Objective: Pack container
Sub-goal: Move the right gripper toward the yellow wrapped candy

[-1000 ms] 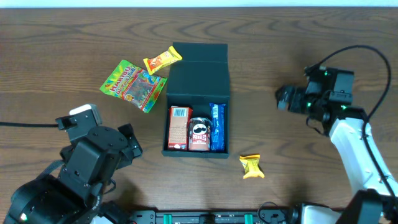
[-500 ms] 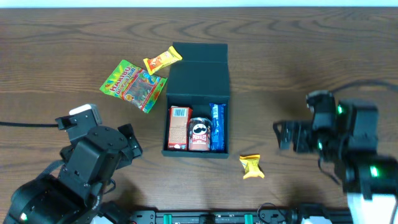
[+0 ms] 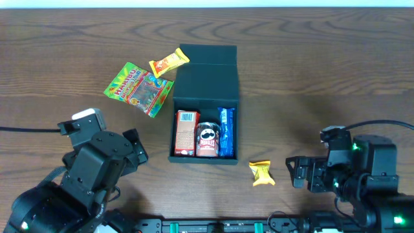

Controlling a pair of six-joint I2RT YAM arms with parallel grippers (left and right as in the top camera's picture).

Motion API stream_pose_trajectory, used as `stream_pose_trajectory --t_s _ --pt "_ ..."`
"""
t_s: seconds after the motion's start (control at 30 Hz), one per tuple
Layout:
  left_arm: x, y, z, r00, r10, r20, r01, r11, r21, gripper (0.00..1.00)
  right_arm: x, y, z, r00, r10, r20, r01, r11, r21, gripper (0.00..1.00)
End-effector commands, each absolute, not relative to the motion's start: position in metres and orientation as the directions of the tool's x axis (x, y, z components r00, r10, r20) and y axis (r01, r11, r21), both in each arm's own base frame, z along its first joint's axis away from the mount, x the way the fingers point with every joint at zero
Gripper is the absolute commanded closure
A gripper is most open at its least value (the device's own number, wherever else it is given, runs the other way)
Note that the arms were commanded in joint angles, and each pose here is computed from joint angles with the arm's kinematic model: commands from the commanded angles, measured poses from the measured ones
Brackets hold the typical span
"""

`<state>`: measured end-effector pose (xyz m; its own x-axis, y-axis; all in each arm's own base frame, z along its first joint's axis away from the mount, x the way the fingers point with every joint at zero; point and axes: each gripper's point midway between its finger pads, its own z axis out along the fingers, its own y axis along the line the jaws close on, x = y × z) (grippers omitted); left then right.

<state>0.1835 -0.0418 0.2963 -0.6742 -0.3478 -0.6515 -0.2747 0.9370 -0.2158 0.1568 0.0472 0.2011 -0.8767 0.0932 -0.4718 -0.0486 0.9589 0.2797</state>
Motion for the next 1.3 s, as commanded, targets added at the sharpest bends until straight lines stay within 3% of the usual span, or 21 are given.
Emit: stream_pose_trajectory --t_s 0.0,0.2,0.47,0.6,0.73,0.9,1.03,1.27 --pt "0.184 -0.039 0.304 -0.658 -0.352 -0.665 -0.277 0.935 -0.221 0.05 0.153 0.054 0.188 -0.903 0.122 -0.411 -0.024 0.943 0.332 0.01" --pt "0.184 -0.039 0.303 -0.658 -0.352 -0.665 -0.277 0.935 -0.221 0.05 0.166 0.052 0.175 -0.926 0.15 -0.346 0.027 0.941 0.336 0.01" --pt "0.184 -0.039 0.303 -0.658 -0.352 -0.665 -0.277 0.935 -0.221 0.05 0.196 0.078 0.127 -0.987 -0.025 -0.16 -0.066 0.964 0.258 0.01" --pt "0.184 -0.039 0.303 -0.658 -0.352 -0.665 -0.277 0.935 -0.221 0.05 0.191 0.085 0.106 -0.996 -0.028 -0.084 -0.039 0.991 0.132 0.01" --pt "0.184 -0.039 0.303 -0.659 -0.352 -0.665 -0.277 0.935 -0.221 0.05 0.183 0.101 0.095 -0.998 -0.015 -0.066 -0.024 0.991 0.13 0.01" --pt "0.184 -0.039 0.303 -0.658 -0.352 -0.665 -0.277 0.935 -0.221 0.05 0.154 0.101 0.064 -0.992 0.127 0.007 0.127 0.99 0.053 0.01" --pt "0.184 -0.039 0.303 -0.659 -0.352 -0.665 -0.277 0.935 -0.221 0.05 0.133 0.094 0.037 -0.973 0.232 0.017 0.232 0.973 -0.022 0.01" --pt "0.184 -0.039 0.303 -0.659 -0.352 -0.665 -0.277 0.935 -0.221 0.05 0.146 0.111 0.015 -0.981 0.184 -0.067 0.18 0.982 0.058 0.01"
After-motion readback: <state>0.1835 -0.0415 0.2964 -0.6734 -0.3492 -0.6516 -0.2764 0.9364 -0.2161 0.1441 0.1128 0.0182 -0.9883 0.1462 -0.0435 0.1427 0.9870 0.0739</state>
